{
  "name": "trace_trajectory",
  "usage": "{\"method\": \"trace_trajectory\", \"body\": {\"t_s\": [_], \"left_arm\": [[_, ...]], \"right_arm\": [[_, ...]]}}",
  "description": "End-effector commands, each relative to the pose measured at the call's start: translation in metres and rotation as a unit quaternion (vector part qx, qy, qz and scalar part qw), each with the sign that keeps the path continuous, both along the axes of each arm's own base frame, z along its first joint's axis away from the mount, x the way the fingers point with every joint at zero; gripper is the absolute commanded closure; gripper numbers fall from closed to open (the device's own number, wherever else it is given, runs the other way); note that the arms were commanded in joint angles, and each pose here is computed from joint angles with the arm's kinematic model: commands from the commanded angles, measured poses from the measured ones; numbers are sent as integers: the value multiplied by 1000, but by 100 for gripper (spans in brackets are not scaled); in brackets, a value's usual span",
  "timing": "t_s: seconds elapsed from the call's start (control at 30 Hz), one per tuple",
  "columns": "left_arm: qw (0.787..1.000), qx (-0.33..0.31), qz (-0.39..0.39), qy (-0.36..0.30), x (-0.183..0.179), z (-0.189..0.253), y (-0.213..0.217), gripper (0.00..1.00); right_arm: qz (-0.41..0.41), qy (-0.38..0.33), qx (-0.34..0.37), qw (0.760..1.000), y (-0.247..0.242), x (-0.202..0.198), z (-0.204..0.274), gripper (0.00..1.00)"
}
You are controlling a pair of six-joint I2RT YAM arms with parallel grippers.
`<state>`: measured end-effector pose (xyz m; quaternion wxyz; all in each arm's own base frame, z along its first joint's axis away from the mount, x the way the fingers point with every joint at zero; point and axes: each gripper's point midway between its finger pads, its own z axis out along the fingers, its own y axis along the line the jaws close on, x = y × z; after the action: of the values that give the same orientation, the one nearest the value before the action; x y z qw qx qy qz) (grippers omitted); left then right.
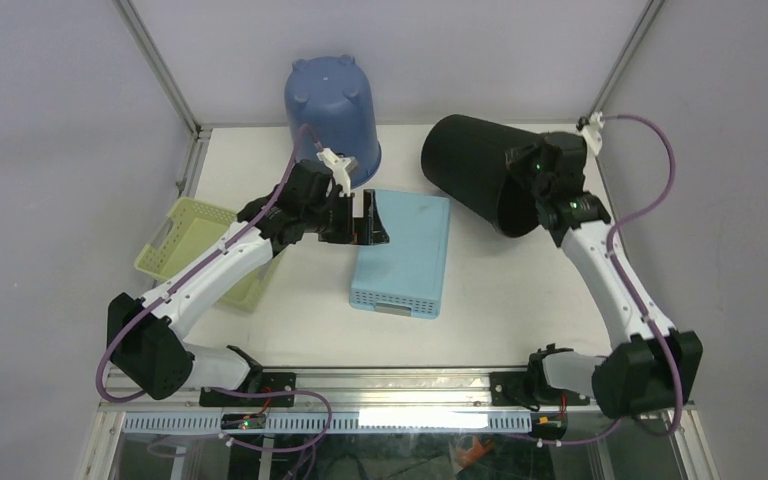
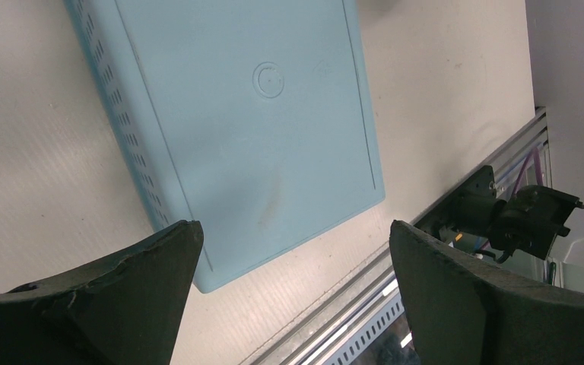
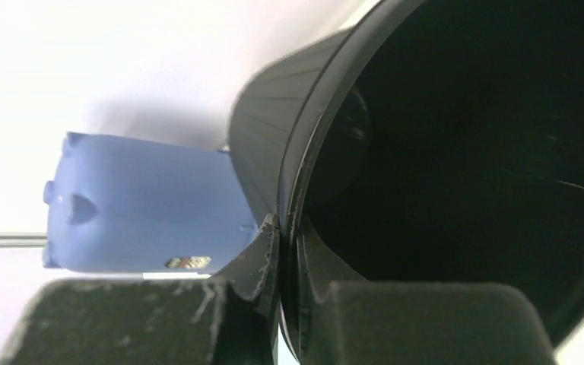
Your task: Turn the large container upside down
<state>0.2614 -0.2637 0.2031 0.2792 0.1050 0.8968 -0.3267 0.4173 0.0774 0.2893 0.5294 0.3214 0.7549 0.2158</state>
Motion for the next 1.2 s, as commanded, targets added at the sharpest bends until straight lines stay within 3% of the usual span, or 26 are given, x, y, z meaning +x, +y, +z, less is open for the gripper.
{"method": "trace_trajectory", "body": {"t_s": [0.0, 0.07, 0.13, 0.3, 0.53, 0.63, 0.87, 0.97, 1.17], "left_arm": [[999, -27, -14, -28, 10, 22, -13, 1], [998, -38, -23, -32, 13, 29, -21, 1], [997, -54, -33, -39, 19, 38, -30, 1], [994, -84, -50, -56, 45, 62, -57, 1], [988, -115, -53, -85, 109, 89, -103, 1], [985, -133, -56, -94, 142, 97, -119, 1], [983, -158, -58, -77, 195, 68, -138, 1], [982, -160, -58, -83, 208, 61, -143, 1], [981, -164, -51, -90, 230, 44, -139, 1]], "right_arm": [[-18, 61, 32, 997, -7, -59, -52, 100], [-25, 74, 37, 996, -12, -80, -65, 92], [-25, 89, 42, 995, -13, -96, -78, 73], [-27, 130, 35, 991, -17, -121, -100, 48], [-36, 150, 1, 988, -30, -138, -89, 35], [-44, 151, -14, 987, -37, -141, -79, 34], [-27, 134, -56, 989, -42, -135, -47, 32], [-26, 130, -77, 988, -47, -129, -28, 25], [-43, 130, -106, 985, -64, -114, -5, 24]]}}
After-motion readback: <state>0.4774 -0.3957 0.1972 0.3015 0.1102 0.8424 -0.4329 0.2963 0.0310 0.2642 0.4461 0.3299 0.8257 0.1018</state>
